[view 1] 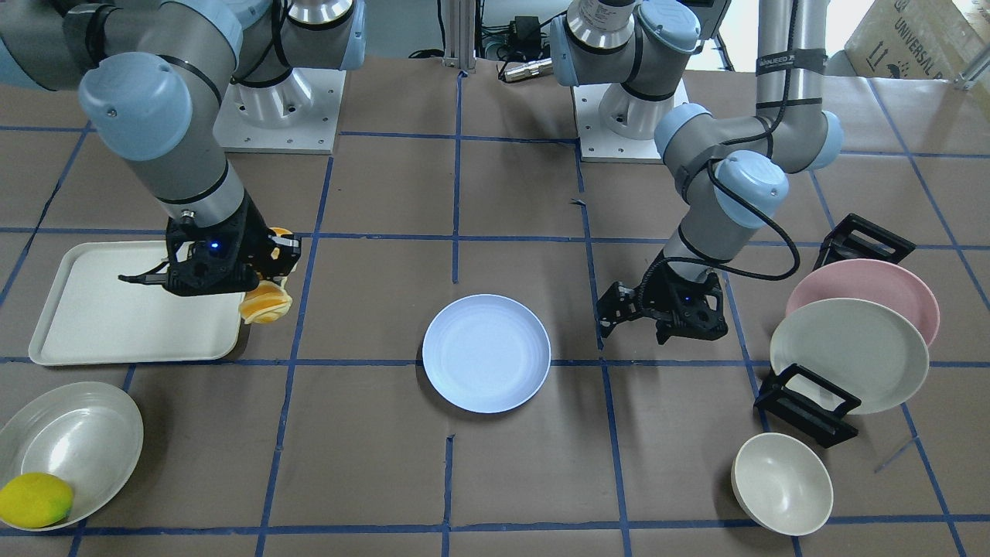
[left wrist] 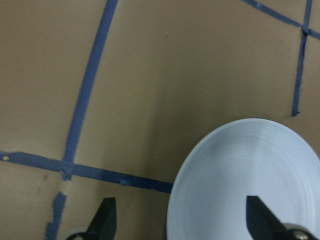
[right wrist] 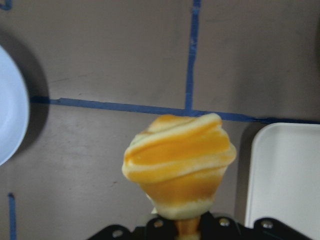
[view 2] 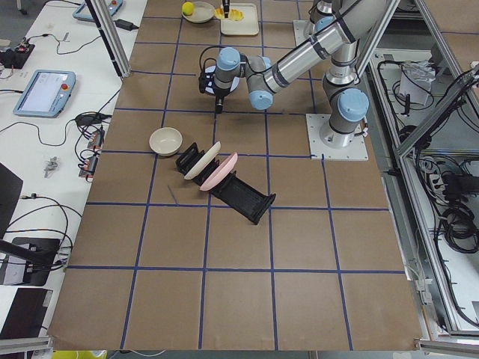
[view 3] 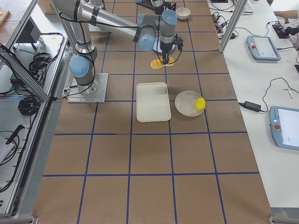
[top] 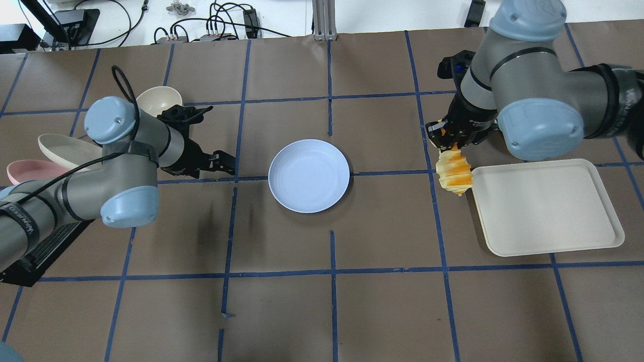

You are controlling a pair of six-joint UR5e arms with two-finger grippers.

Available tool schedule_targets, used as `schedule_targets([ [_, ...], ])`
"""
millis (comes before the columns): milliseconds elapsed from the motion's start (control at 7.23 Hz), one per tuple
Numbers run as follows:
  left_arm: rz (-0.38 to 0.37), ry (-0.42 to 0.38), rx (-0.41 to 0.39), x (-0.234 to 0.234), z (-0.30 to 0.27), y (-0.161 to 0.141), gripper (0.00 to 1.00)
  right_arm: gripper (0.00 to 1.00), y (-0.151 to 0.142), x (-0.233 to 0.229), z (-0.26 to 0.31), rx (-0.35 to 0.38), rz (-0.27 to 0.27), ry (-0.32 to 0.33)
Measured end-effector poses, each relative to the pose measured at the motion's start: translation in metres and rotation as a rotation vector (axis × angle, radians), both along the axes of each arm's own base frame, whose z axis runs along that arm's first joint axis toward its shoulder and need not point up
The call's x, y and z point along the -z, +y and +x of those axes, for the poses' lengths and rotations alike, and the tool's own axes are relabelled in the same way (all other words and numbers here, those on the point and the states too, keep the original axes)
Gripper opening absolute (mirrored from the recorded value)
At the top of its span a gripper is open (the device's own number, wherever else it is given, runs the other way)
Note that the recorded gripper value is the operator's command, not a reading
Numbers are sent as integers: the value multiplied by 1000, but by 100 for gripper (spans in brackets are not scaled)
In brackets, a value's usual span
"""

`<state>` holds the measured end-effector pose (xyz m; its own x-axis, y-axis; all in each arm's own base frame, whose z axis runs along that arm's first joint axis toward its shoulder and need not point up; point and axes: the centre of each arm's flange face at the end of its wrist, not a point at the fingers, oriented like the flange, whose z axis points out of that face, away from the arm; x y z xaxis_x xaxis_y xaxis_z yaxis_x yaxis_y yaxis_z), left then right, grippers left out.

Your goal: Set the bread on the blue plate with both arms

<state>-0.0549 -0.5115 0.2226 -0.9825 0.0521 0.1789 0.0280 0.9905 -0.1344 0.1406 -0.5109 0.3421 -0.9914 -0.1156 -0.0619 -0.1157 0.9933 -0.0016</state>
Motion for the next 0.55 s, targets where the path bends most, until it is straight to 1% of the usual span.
schedule_targets([
  [138,68,-43,24,-8,27,0,100,9,5,0,20,-30,-2,-23],
  [277,148,-120,52,-30,50,0,100,9,10,-2,43,-62,-24,-29],
  [415,224,-172,75,-63,67,-3,100,9,13,-2,67,-88,-53,-34],
  [553,285,-184,88,-106,77,-7,100,9,10,2,85,-107,-80,-38],
])
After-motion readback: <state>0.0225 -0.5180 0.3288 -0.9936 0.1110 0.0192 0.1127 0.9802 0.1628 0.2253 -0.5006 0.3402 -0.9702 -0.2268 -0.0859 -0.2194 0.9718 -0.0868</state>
